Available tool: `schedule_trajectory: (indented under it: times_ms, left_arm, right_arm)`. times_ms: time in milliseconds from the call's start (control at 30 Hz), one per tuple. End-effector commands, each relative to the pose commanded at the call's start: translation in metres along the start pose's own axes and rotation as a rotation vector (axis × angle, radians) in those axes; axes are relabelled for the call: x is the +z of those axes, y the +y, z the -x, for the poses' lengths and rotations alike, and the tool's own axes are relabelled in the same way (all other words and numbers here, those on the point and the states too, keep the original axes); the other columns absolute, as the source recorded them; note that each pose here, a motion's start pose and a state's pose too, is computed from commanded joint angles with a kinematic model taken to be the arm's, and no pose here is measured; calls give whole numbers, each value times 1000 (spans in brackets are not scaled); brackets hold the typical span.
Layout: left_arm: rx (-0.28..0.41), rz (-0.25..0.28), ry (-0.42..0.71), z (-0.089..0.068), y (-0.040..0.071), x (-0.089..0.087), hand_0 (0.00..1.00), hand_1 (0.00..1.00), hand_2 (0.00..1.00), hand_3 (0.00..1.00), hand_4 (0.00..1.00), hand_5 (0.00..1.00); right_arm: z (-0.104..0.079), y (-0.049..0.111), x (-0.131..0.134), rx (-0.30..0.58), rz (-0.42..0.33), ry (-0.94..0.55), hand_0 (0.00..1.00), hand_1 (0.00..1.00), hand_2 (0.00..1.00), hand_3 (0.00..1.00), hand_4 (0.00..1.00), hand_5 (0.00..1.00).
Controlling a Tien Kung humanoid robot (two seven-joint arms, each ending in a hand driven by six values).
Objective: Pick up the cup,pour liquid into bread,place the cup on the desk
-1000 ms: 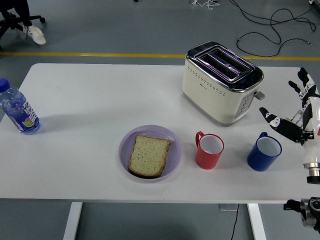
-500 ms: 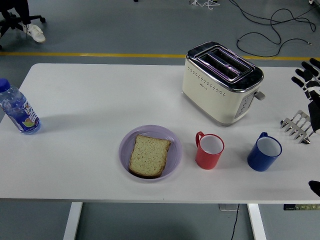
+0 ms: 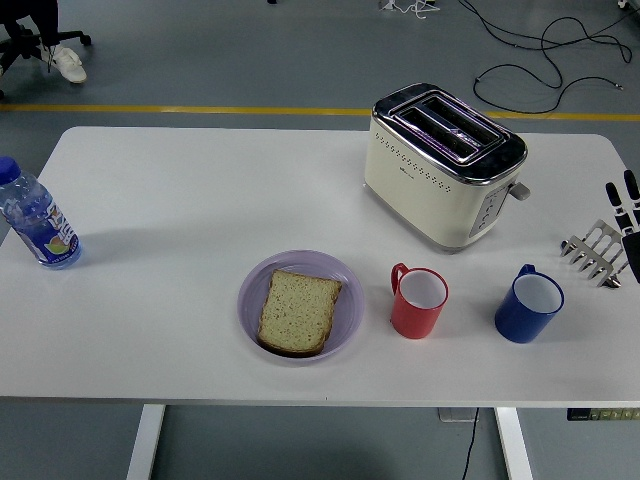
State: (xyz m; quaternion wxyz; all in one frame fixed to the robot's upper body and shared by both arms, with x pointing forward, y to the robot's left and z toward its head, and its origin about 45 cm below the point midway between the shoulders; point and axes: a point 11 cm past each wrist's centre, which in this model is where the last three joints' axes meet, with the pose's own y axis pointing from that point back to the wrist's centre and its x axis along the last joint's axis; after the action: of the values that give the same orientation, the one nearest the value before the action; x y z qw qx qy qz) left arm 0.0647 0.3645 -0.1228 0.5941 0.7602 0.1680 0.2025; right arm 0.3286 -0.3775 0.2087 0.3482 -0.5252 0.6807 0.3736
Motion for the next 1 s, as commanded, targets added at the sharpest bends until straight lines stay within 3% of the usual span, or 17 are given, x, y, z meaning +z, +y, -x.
schedule_trajectory:
  times_ms: [300, 1000]
  left_arm:
    - [-7, -5, -20, 6, -1, 0, 648, 689, 707, 592, 298, 886]
    - [-13, 2, -97, 13, -2, 0, 648, 687, 705, 591, 306, 890]
  right_arm:
    - [-36, -2, 5, 58, -5, -30, 709, 647, 674, 633, 672, 229]
    - [-46, 0, -5, 53, -50, -73, 697, 631, 665, 626, 658, 229]
